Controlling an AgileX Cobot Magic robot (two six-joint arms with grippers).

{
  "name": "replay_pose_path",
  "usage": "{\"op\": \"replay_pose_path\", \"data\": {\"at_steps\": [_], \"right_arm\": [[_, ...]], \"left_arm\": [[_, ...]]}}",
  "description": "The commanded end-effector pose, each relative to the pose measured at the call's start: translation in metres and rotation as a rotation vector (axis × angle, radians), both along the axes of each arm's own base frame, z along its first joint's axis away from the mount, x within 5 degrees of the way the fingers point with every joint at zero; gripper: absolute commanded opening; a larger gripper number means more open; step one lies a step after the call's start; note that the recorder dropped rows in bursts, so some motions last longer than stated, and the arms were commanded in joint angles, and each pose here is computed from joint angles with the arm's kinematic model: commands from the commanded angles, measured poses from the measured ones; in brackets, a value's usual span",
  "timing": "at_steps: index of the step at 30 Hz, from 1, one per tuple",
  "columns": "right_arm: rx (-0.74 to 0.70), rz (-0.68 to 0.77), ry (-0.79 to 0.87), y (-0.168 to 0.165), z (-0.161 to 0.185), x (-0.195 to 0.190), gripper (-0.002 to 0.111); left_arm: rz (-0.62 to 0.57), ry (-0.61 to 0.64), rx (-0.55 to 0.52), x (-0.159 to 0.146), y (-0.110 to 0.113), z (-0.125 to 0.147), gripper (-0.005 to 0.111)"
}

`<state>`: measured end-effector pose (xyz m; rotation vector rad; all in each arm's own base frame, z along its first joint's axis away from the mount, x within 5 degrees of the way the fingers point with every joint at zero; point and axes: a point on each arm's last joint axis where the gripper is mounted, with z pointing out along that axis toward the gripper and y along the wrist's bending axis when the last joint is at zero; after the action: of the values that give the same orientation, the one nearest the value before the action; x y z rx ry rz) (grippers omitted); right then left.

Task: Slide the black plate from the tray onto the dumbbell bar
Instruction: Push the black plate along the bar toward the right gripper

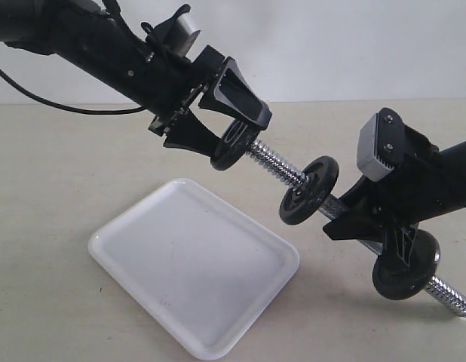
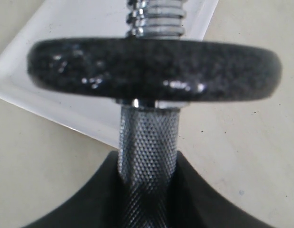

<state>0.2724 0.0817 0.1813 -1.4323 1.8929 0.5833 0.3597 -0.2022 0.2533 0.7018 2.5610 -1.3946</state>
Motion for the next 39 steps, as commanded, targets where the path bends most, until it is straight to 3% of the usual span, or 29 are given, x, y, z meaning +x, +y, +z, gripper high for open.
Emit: {"op": "replay_pose_path", "data": {"at_steps": [1, 19, 27, 39], "right_arm": [[0.188, 0.0, -0.042, 0.01, 0.033, 0.001, 0.0], [0.239, 0.003, -0.037, 0.012, 0.038, 0.002, 0.0], [0.247, -0.002, -0.039, 0.012, 0.039, 0.002, 0.0], [0.246, -0.018, -0.042, 0.012, 0.039, 0.004, 0.0]], "left_arm": [[-0.016, 0.006, -0.08, -0.009, -0.012, 0.016, 0.004], [-0.01, 0.013, -0.101, -0.009, -0.014, 0.018, 0.004], [-0.078, -0.014, -0.111, -0.021, -0.032, 0.018, 0.004], [-0.1, 0.009, -0.102, -0.023, -0.041, 0.009, 0.004]]}}
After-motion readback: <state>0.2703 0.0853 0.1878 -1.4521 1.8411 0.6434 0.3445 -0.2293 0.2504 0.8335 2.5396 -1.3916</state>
